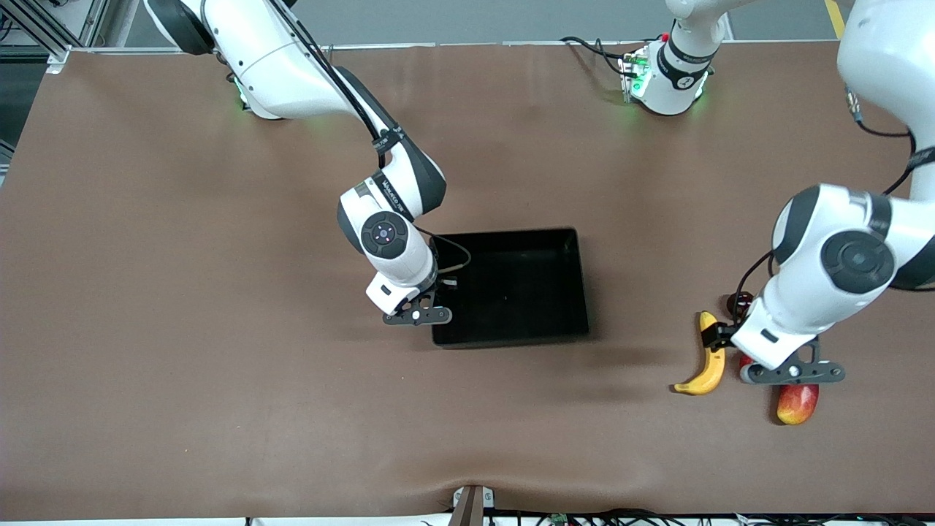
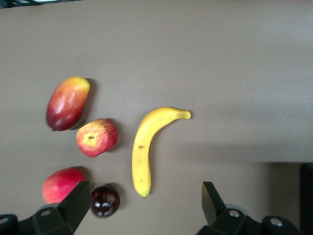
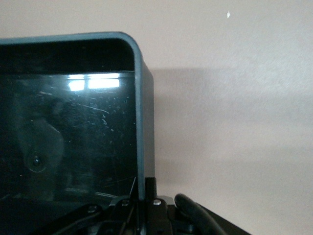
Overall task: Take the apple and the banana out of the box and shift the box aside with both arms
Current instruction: 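Set the banana beside the apples while the right gripper grips the tray rim, then drag the black tray with the right gripper away from the fruits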
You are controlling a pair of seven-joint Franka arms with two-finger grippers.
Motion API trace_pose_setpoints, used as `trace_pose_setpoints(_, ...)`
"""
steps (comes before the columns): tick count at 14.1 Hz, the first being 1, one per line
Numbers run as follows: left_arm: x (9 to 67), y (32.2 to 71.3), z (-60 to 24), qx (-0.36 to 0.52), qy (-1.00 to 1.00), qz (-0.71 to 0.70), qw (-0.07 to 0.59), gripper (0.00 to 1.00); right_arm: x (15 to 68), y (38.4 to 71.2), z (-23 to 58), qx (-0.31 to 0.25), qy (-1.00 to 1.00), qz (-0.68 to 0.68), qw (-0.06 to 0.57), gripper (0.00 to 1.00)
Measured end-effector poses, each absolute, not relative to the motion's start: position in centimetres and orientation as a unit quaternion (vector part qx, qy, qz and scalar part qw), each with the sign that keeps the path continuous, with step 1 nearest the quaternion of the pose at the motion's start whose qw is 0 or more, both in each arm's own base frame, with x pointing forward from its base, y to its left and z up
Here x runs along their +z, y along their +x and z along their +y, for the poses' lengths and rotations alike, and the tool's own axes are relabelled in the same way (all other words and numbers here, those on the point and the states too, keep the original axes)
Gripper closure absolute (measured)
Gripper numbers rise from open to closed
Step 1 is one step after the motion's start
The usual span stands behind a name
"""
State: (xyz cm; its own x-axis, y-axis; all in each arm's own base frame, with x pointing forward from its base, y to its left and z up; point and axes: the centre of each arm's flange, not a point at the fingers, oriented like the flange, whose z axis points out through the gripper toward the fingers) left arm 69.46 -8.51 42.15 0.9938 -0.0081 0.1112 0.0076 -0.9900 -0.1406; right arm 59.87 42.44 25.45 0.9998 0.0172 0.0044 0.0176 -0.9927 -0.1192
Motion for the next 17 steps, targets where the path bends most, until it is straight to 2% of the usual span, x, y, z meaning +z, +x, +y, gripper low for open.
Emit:
trace_pose_setpoints(4,48.7,67.4,-9.2,-0.072,-0.993,-0.007,0.090,0.00,28.1,62.3,38.9,-0.007,-0.998,0.019,0.062,0.95)
trace_pose_setpoints(8,53.0,65.0,-9.7,-0.058,-0.995,-0.027,0.071,0.00,32.0,64.8,33.1,0.004,-0.998,0.040,0.058,0.95)
trace_pose_setpoints(13,59.4,61.6,-8.2,-0.051,-0.996,-0.020,0.076,0.00,34.2,67.5,21.6,0.042,-0.997,0.031,0.064,0.95)
trace_pose_setpoints(17,62.4,59.5,-8.0,-0.050,-0.997,-0.036,0.054,0.00,34.7,68.1,9.2,0.083,-0.994,0.034,0.069,0.95)
